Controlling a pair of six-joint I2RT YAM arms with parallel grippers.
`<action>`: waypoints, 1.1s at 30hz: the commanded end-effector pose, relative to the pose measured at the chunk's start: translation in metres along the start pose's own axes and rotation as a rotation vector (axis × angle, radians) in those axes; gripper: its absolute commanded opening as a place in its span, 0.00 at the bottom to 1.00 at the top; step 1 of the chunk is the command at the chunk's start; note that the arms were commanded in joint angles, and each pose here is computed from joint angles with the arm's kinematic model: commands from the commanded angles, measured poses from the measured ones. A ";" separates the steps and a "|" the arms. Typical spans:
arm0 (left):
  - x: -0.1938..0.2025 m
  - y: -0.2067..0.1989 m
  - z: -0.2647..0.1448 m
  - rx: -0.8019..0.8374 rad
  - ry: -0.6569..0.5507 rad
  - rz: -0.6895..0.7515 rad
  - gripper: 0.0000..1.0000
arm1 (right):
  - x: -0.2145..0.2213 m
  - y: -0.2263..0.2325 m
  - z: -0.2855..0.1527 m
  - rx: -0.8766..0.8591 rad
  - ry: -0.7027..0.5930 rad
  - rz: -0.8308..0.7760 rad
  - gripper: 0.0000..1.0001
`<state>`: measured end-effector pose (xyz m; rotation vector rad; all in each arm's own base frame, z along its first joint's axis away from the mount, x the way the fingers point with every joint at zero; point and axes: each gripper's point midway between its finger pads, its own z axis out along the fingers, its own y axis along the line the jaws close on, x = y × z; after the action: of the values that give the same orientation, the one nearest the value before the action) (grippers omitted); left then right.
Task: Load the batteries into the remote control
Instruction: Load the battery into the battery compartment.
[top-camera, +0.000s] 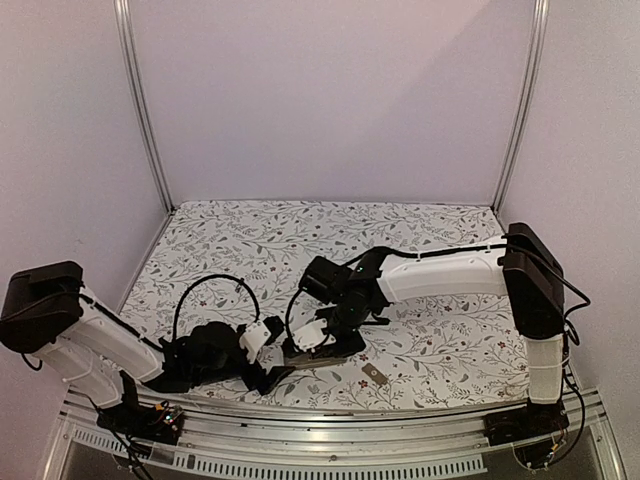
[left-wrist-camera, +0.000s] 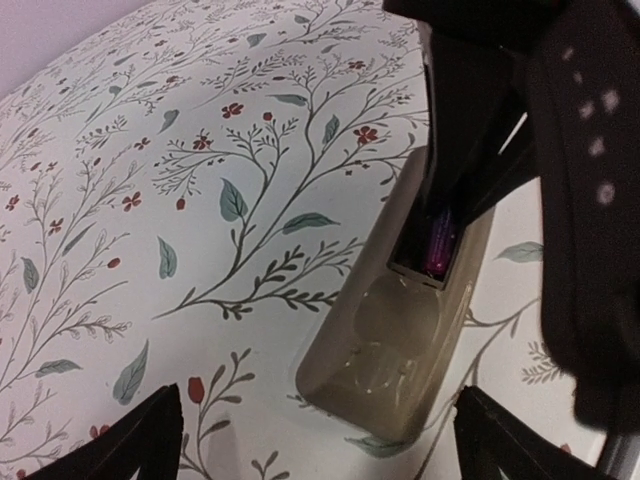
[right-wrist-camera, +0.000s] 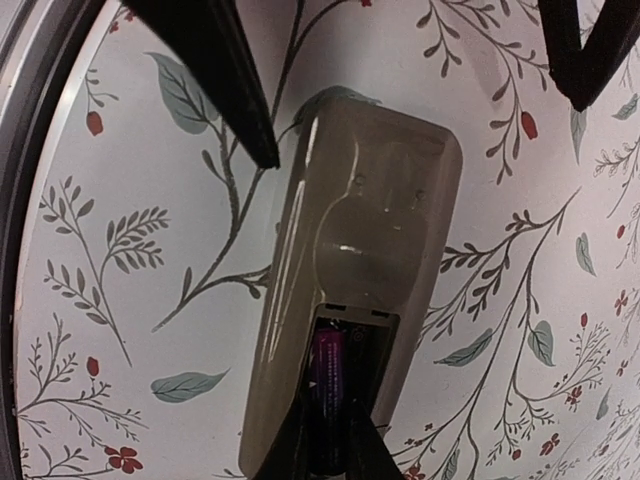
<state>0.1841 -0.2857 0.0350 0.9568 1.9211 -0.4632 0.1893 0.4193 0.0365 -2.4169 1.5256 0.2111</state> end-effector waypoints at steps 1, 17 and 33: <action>-0.006 -0.009 0.005 0.064 -0.028 0.085 0.94 | -0.005 0.011 0.011 -0.051 -0.041 0.040 0.13; -0.005 -0.015 0.007 0.123 -0.017 0.075 0.94 | -0.027 -0.003 -0.029 -0.020 -0.129 0.081 0.25; -0.004 -0.006 0.017 0.135 0.020 0.165 0.96 | -0.014 -0.038 -0.088 -0.017 -0.415 0.532 0.32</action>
<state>0.2033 -0.3096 0.0588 1.0485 1.7734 -0.5079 0.1897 0.4002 0.0828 -2.0976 1.8808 0.5872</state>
